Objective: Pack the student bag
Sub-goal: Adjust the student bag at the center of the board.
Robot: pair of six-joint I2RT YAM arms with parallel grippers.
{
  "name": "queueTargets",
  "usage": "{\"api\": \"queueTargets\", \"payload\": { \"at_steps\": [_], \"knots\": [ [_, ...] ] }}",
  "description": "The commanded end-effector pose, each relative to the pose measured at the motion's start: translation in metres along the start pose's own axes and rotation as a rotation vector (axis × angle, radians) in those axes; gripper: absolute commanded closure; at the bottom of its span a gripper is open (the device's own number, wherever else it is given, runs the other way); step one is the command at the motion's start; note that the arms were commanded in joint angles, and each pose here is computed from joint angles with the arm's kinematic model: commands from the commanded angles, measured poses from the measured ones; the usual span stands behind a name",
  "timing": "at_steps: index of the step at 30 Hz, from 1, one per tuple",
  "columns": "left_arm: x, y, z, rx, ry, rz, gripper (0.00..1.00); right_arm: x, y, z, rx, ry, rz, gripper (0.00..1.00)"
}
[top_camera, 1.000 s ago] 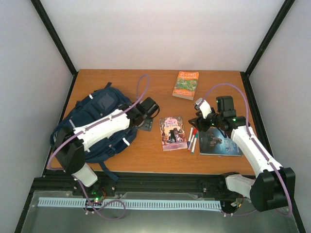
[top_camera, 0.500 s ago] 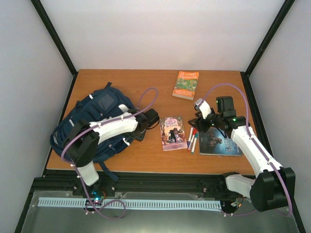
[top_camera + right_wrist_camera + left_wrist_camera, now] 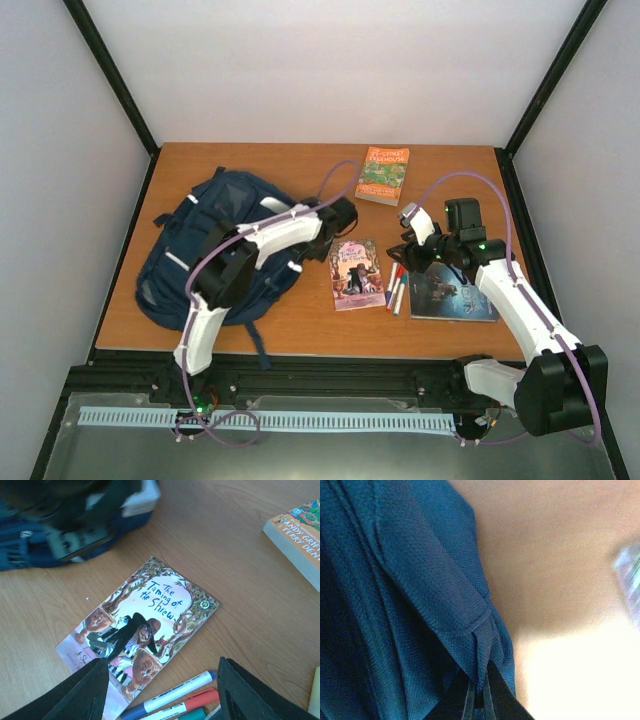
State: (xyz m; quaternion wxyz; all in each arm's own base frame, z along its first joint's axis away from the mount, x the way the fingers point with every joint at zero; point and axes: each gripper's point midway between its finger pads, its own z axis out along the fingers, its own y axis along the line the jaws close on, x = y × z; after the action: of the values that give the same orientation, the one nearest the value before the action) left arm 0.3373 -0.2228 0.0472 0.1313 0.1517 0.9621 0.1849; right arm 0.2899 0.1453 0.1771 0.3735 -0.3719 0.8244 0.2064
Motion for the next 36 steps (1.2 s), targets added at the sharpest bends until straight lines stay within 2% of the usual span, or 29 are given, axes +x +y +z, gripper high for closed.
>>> {"api": "queueTargets", "payload": {
  "at_steps": [1,4,5,6,7,9,10,11,12,15,19,21,26,30,36],
  "knots": [
    [-0.097,0.000,-0.016,0.107,-0.141,-0.121,0.99,-0.004,-0.002,-0.003,0.004,-0.013,-0.013,0.40],
    [-0.154,0.007,-0.027,0.234,-0.203,-0.210,0.99,-0.004,-0.002,-0.002,0.002,-0.012,-0.010,0.40],
    [-0.167,0.009,-0.029,0.292,-0.213,-0.231,0.97,-0.004,-0.002,-0.003,0.000,-0.013,-0.008,0.40],
    [-0.180,0.013,-0.035,0.344,-0.229,-0.252,0.91,-0.004,-0.002,-0.003,-0.002,-0.014,-0.007,0.40],
    [-0.189,0.019,-0.043,0.386,-0.245,-0.274,0.76,-0.004,-0.001,-0.003,-0.004,-0.014,-0.006,0.40],
    [-0.198,0.033,-0.057,0.440,-0.270,-0.300,0.30,-0.004,-0.001,-0.003,-0.006,-0.014,-0.004,0.40],
    [-0.195,0.041,-0.060,0.440,-0.270,-0.309,0.20,-0.004,-0.002,-0.003,-0.005,-0.013,-0.003,0.40],
    [-0.191,0.052,-0.066,0.429,-0.280,-0.322,0.15,-0.004,-0.001,-0.003,-0.005,-0.016,-0.006,0.40],
    [-0.184,0.067,-0.078,0.420,-0.300,-0.342,0.11,-0.004,-0.001,-0.003,-0.007,-0.014,-0.006,0.40],
    [-0.157,0.099,-0.081,0.430,-0.307,-0.440,0.02,-0.003,-0.001,-0.002,-0.015,-0.012,-0.007,0.40],
    [-0.110,0.147,-0.057,0.464,-0.246,-0.628,0.00,-0.002,0.004,0.000,-0.049,-0.016,0.007,0.40],
    [-0.084,0.177,-0.037,0.443,-0.212,-0.733,0.00,-0.003,0.007,0.002,-0.070,-0.023,0.023,0.39],
    [-0.019,0.222,0.004,0.394,-0.080,-0.939,0.00,-0.004,0.006,0.020,-0.109,0.017,0.106,0.39],
    [0.023,0.246,0.028,0.375,-0.014,-1.105,0.00,-0.014,0.024,0.045,-0.163,0.075,0.100,0.39],
    [0.057,0.248,0.056,0.355,0.115,-1.179,0.00,-0.032,0.056,0.095,-0.254,0.132,0.076,0.37]
  ]
}}
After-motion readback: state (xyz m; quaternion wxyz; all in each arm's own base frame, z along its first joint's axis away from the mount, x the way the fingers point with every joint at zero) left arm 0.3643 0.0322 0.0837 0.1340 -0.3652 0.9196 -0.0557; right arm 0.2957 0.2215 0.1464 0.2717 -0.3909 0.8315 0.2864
